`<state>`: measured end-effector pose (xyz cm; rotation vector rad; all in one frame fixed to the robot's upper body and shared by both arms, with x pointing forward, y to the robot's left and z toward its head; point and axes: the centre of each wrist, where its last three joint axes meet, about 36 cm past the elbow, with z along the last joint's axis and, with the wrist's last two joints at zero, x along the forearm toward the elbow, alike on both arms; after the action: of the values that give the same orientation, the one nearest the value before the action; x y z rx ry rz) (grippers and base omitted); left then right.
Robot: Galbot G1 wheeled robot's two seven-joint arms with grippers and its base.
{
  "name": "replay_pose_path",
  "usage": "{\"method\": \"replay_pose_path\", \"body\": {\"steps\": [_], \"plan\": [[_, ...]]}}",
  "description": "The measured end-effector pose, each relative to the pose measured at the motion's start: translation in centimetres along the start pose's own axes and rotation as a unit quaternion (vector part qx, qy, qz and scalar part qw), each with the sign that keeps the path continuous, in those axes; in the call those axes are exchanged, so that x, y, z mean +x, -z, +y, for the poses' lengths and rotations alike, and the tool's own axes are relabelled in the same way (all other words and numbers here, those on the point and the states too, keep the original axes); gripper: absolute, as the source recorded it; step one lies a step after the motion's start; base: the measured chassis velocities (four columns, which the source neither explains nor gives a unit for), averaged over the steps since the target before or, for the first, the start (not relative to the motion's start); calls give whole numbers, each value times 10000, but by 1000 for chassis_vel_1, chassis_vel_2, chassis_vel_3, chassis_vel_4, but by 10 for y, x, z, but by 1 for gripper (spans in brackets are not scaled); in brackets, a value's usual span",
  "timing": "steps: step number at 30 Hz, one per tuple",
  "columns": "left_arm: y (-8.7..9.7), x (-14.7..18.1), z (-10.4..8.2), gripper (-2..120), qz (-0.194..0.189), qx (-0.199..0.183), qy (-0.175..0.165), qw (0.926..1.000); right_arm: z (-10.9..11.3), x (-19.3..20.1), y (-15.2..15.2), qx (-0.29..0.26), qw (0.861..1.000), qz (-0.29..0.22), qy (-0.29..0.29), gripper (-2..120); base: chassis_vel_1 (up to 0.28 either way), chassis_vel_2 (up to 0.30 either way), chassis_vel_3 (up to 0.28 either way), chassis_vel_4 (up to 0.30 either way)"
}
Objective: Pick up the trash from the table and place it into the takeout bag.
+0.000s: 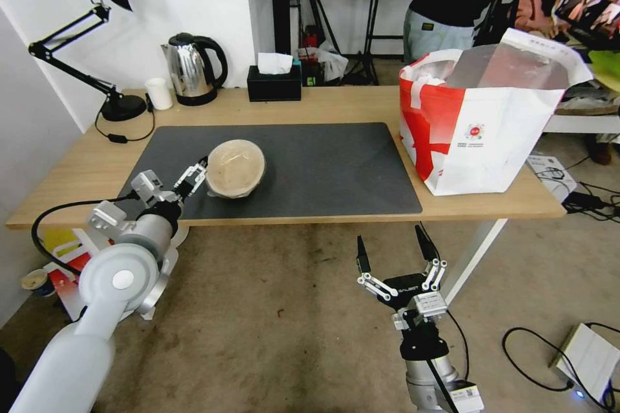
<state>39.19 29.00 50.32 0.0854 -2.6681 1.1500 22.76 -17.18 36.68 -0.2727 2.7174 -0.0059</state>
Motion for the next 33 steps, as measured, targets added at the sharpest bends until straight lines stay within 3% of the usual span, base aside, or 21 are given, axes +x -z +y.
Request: {"method": "replay_pose_path", "body": {"steps": [33], "plan": [[-9,-32,0,100,379,50,-9,9993,0,0,0,0,10000,0,0,100,0,0,0,0]]}}
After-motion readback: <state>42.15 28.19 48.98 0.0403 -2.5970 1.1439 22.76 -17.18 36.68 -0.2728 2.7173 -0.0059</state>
